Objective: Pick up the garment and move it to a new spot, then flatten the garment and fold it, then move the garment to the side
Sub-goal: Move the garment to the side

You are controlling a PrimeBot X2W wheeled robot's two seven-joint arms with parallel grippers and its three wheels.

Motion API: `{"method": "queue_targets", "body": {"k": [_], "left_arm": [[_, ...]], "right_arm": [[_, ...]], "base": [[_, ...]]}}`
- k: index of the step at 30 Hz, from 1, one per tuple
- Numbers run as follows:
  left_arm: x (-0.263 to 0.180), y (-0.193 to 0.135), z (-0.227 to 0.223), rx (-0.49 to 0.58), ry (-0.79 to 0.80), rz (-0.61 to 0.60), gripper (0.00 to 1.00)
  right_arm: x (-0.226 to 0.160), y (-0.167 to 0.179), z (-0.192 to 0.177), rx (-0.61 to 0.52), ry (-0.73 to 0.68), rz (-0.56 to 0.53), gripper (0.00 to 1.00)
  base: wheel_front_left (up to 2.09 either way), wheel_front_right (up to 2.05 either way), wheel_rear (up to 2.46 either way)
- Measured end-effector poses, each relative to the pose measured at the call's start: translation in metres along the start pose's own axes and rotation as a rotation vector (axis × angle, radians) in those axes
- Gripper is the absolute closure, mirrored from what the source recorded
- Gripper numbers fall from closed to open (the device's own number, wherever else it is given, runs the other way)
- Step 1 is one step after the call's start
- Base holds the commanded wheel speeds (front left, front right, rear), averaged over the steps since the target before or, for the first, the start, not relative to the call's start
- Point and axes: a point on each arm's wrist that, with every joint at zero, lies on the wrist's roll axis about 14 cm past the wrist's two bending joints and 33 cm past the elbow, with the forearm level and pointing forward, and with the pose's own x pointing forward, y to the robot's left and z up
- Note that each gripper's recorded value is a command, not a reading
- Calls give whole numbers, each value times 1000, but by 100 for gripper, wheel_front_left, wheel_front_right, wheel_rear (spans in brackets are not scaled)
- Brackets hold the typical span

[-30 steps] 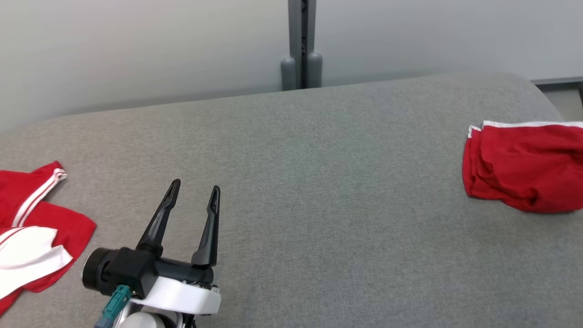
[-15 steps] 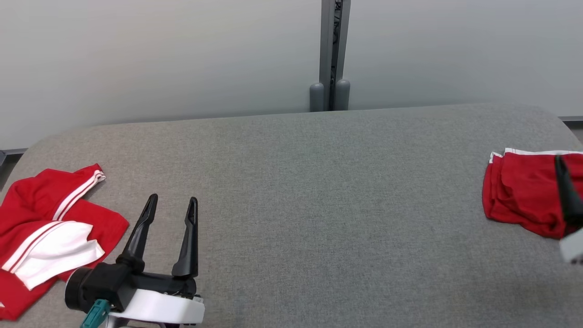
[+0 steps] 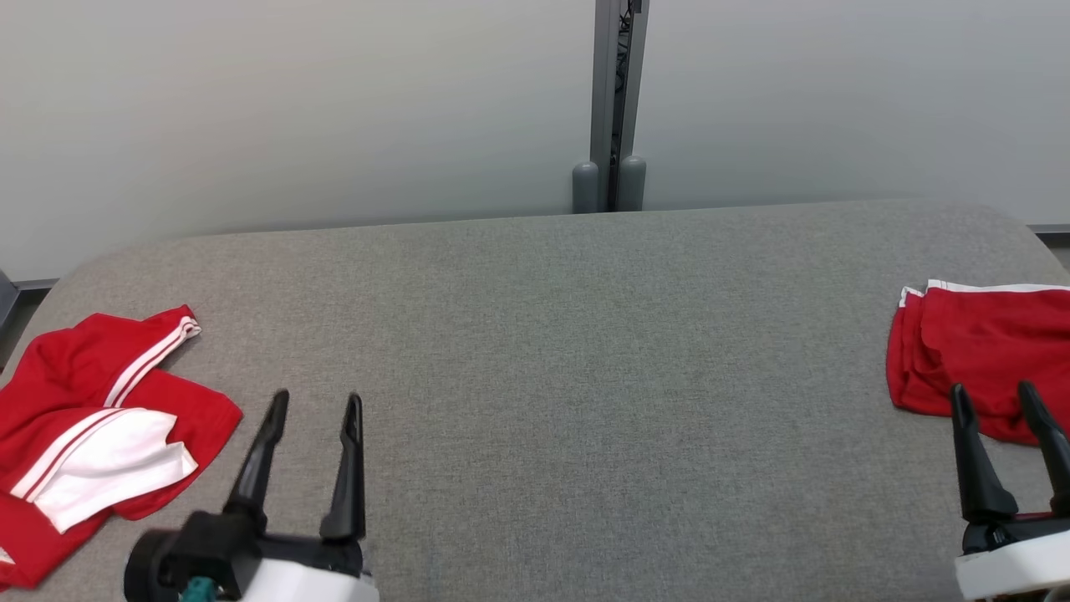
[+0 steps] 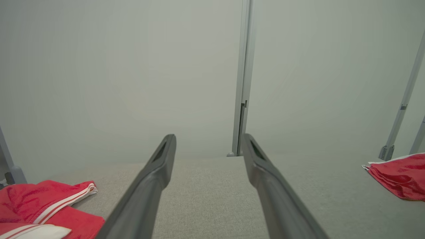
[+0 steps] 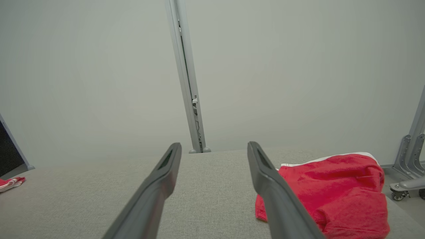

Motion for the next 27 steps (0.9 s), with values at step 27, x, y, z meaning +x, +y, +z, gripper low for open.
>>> {"method": "queue_targets", "body": {"k": [27], "left_arm": [[-13, -4, -36, -2, 119, 12, 0]], "right_arm": [[-1, 24, -7, 28, 4, 39, 0]], "base": [[0, 0, 0]]}}
